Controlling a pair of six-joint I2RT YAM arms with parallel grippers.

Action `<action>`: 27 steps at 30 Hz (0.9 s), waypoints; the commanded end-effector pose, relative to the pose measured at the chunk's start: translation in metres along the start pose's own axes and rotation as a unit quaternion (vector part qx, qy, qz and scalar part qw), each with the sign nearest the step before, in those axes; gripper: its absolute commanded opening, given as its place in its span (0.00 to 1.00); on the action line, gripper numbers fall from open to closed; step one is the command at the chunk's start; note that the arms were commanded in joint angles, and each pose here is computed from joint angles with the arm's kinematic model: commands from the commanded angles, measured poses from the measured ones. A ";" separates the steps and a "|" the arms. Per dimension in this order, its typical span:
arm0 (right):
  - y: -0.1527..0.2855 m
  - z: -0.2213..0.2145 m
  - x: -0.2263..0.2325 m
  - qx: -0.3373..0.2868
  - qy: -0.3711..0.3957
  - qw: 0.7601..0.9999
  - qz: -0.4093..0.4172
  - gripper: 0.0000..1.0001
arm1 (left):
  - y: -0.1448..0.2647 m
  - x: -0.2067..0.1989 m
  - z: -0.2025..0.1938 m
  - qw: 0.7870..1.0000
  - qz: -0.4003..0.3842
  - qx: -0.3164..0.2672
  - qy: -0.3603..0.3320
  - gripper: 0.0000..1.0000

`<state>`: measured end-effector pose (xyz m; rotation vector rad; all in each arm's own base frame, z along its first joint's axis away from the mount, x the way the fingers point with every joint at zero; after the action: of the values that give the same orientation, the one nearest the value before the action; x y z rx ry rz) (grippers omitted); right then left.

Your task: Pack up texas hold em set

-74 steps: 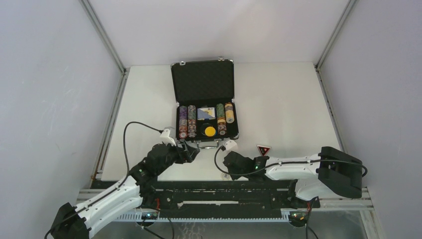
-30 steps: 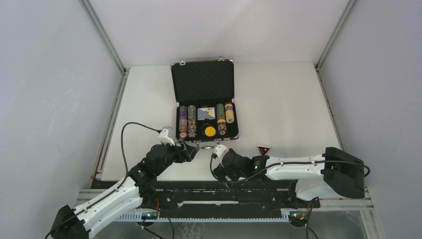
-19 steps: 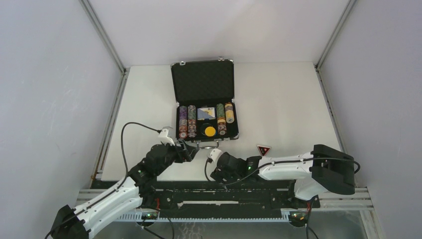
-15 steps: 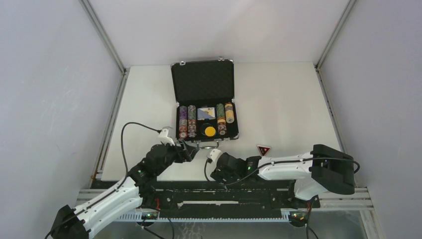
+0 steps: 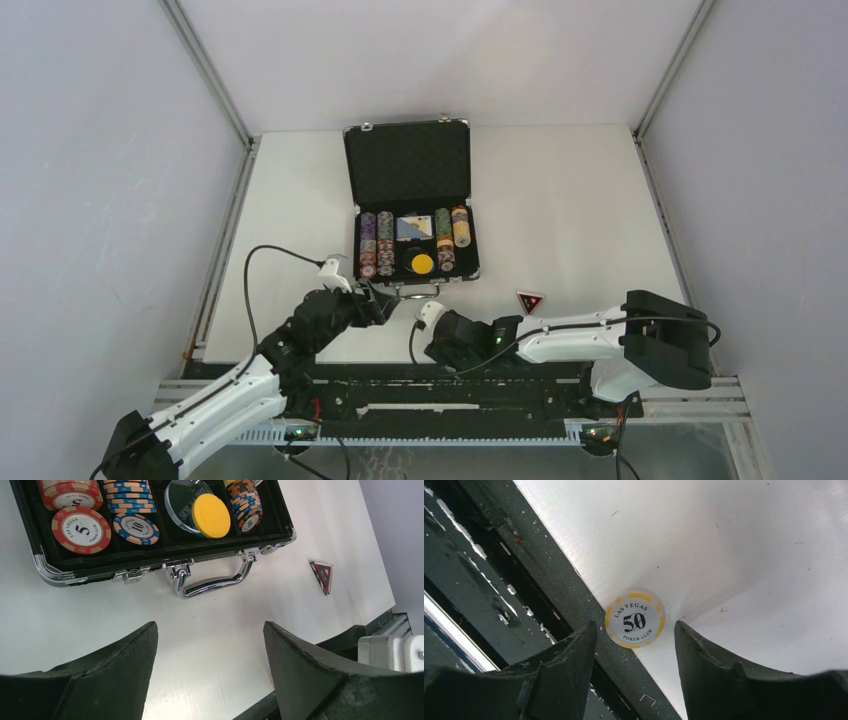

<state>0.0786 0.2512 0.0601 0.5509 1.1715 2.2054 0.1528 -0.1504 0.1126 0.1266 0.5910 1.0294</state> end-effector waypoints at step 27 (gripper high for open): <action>-0.003 -0.002 0.012 -0.002 -0.020 0.999 -0.040 0.56 | -0.003 -0.003 0.005 1.000 -0.010 -0.017 -0.009 0.82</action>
<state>0.0769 0.2570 0.0580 0.4953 1.1396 2.1347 0.1528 -0.1505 0.1114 0.1323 0.5933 1.0297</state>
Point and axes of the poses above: each gripper's point midway between its finger pads, its own y axis back along the fingers, its own x axis along the line the jaws close on, z = x × y, the point moved 6 cm from there along y, back along the fingers, and after that the axes turned 12 degrees about -y, right-handed, at the moved point
